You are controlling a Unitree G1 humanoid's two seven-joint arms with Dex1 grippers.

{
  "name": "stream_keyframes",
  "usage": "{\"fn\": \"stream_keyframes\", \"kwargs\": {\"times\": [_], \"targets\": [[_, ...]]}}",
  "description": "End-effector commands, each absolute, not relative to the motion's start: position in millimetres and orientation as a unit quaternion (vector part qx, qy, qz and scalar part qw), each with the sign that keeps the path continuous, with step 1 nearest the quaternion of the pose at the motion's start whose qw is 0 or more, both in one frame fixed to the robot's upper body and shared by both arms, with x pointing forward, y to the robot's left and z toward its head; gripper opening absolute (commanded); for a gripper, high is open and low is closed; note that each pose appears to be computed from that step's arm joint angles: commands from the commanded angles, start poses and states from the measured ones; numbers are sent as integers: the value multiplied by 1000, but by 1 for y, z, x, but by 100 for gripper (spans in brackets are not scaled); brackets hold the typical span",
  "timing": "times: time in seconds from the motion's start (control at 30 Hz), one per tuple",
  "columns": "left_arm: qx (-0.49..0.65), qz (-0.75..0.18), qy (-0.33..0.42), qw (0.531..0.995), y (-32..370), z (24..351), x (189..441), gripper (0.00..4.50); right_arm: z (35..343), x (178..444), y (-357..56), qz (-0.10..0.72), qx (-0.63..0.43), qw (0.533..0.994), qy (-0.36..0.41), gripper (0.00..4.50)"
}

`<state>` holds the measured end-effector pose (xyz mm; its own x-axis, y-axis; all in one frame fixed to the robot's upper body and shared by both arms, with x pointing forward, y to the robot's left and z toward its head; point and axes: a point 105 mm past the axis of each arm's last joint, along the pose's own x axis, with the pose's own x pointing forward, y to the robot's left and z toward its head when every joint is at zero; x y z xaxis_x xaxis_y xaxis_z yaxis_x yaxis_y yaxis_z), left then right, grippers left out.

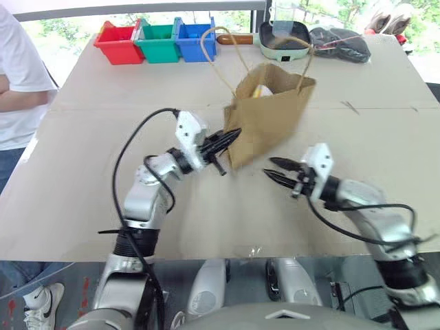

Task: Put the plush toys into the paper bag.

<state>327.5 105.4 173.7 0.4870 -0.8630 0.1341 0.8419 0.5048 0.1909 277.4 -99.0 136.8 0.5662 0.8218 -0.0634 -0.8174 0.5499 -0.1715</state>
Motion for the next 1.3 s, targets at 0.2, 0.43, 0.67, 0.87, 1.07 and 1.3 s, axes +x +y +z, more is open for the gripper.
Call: {"fn": "stream_keyframes", "kwargs": {"times": [0.2,0.43,0.67,0.87,1.07,1.3], "targets": [[133,-657,-130,731,132,189,338,0,164,234,-192,376,-186,908,-3,444],[207,-655,-127,716,129,175,361,0,176,234,-193,353,-204,913,-26,444],[180,-636,-118,741,145,169,357,248,177,239,-188,370,-198,907,-32,450],[90,-567,-65,816,183,176,323,443,178,238,-197,400,-185,897,-18,450],[41,-464,43,884,212,159,259,443,173,228,-233,396,-186,899,35,450],[15,-371,126,920,227,131,202,443,163,210,-266,386,-190,896,106,450]]}}
